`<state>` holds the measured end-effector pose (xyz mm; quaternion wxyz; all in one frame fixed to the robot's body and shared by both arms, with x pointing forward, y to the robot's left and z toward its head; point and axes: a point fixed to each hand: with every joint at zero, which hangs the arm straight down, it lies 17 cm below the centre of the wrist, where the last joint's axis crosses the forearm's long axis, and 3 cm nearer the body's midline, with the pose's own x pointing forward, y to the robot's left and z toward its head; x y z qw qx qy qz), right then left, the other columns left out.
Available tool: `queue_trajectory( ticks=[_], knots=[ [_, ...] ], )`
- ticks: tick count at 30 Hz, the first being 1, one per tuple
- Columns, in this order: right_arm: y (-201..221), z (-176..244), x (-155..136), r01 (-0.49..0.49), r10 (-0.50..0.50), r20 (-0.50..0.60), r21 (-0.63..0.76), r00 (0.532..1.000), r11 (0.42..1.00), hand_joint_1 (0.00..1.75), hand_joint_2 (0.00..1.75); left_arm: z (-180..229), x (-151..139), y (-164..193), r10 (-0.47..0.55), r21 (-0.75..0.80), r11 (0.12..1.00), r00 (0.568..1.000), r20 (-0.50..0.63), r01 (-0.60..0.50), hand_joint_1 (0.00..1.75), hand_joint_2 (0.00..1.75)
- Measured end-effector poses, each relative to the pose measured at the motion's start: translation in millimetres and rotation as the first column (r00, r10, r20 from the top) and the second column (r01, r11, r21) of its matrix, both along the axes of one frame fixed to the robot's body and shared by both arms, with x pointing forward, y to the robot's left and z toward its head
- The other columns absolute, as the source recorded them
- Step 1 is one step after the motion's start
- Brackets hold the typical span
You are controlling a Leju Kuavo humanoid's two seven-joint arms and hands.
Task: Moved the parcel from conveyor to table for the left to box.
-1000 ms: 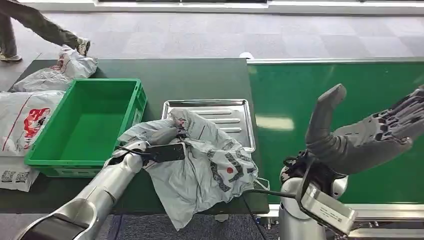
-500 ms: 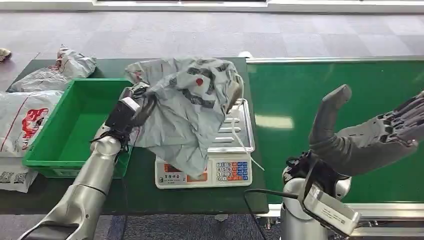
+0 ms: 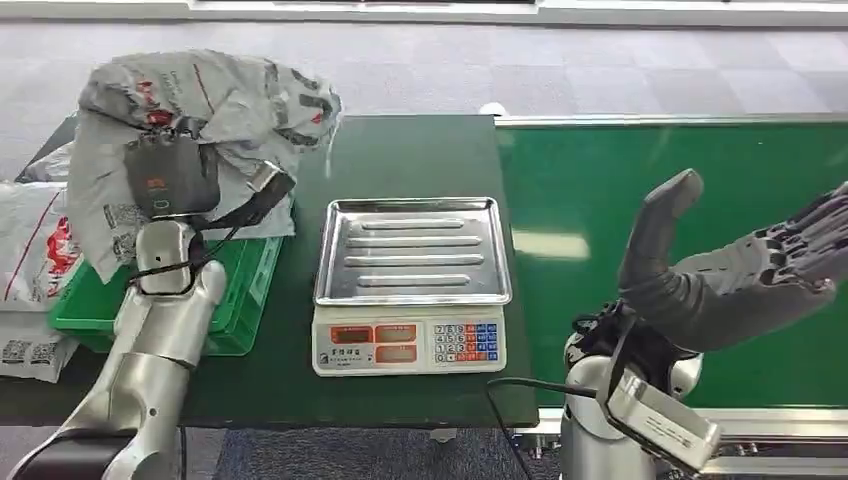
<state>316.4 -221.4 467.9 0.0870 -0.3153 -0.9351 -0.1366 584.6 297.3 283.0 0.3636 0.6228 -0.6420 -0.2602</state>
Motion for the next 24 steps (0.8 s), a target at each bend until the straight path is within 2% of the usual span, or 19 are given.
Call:
queue_trajectory(
  ticks=[2, 4, 6, 12, 19, 20, 21, 22, 24],
  knots=[
    [0, 0, 0, -0.002, 0.002, 0.000, 0.003, 1.000, 1.000, 0.00, 1.75, -13, 6, 14, 0.035, -0.076, 0.996, 0.998, -0.052, -0.039, 1.75, 1.75],
    [-1, 0, 0, -0.006, 0.006, 0.000, 0.007, 1.000, 1.000, 0.00, 1.75, -32, 13, 34, 0.118, -0.073, 0.989, 0.982, -0.145, -0.130, 1.75, 1.75],
    [0, 0, 0, -0.011, 0.011, 0.003, 0.008, 1.000, 1.000, 0.00, 1.75, -51, 17, 59, 0.197, -0.046, 0.976, 0.954, -0.225, -0.213, 1.75, 1.75],
    [5, 3, -1, -0.029, 0.029, 0.010, 0.008, 1.000, 1.000, 0.00, 1.75, -113, 7, 125, 0.331, 0.024, 0.935, 0.848, -0.414, -0.353, 1.75, 1.75],
    [7, 3, -2, -0.034, 0.034, 0.013, 0.006, 0.999, 0.999, 0.00, 1.75, -140, -6, 153, 0.379, 0.059, 0.914, 0.794, -0.475, -0.401, 1.75, 1.75],
    [7, 3, -2, -0.035, 0.034, 0.013, 0.006, 0.999, 0.999, 0.00, 1.75, -142, -8, 158, 0.391, 0.059, 0.908, 0.786, -0.478, -0.416, 0.79, 1.75],
    [7, 3, -2, -0.035, 0.035, 0.013, 0.006, 0.999, 0.999, 0.00, 1.75, -144, -12, 164, 0.408, 0.047, 0.896, 0.778, -0.478, -0.441, 0.19, 1.75],
    [7, 4, -2, -0.036, 0.036, 0.014, 0.006, 0.999, 0.999, 0.00, 1.75, -144, -17, 173, 0.425, 0.023, 0.882, 0.773, -0.471, -0.471, 0.00, 1.75],
    [8, 3, -2, -0.038, 0.038, 0.013, 0.005, 0.999, 0.999, 0.00, 1.75, -144, -31, 195, 0.459, -0.051, 0.846, 0.772, -0.440, -0.531, 0.00, 1.75]
  ],
)
